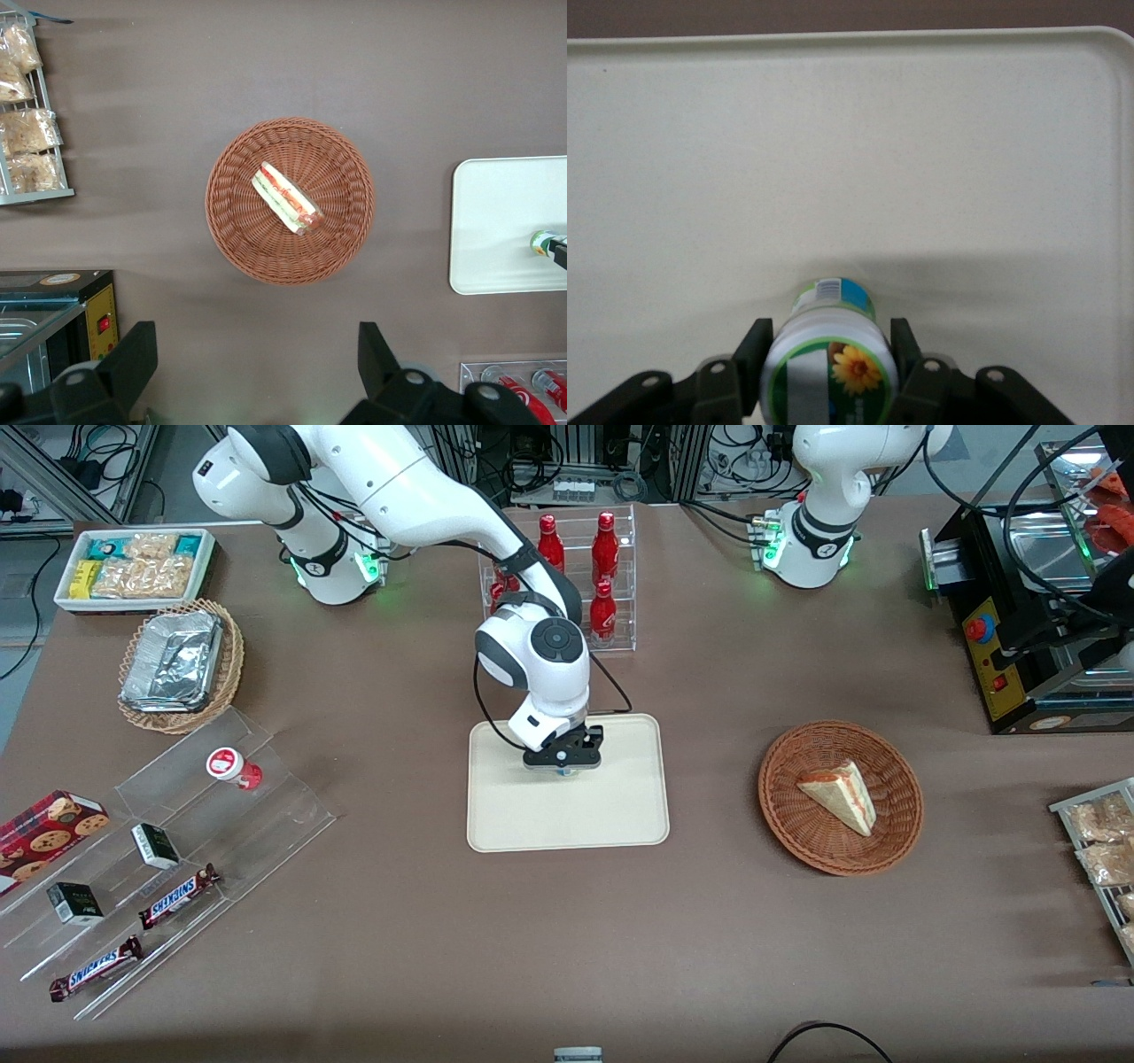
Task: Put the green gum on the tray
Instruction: 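Lower the gum bottle onto the tray with the right gripper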
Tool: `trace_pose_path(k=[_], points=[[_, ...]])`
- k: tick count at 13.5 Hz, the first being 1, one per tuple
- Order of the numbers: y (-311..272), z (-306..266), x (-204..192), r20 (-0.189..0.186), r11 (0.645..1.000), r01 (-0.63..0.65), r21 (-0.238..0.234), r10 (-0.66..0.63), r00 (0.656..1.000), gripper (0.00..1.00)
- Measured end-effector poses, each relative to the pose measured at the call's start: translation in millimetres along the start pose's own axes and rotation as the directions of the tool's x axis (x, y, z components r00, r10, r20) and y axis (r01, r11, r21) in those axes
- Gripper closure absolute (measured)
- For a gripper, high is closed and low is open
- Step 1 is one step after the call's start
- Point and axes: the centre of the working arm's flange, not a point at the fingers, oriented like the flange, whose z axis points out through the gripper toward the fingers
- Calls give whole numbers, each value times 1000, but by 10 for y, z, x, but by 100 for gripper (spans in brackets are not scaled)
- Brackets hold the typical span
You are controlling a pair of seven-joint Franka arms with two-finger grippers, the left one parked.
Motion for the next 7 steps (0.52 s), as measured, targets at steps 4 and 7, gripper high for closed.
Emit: trace_pose_path(k=[4, 7], points=[[6, -49, 67, -12, 1000, -7, 6, 7, 1000, 15], [13, -124, 141, -25, 1000, -15, 15, 15, 1000, 2]])
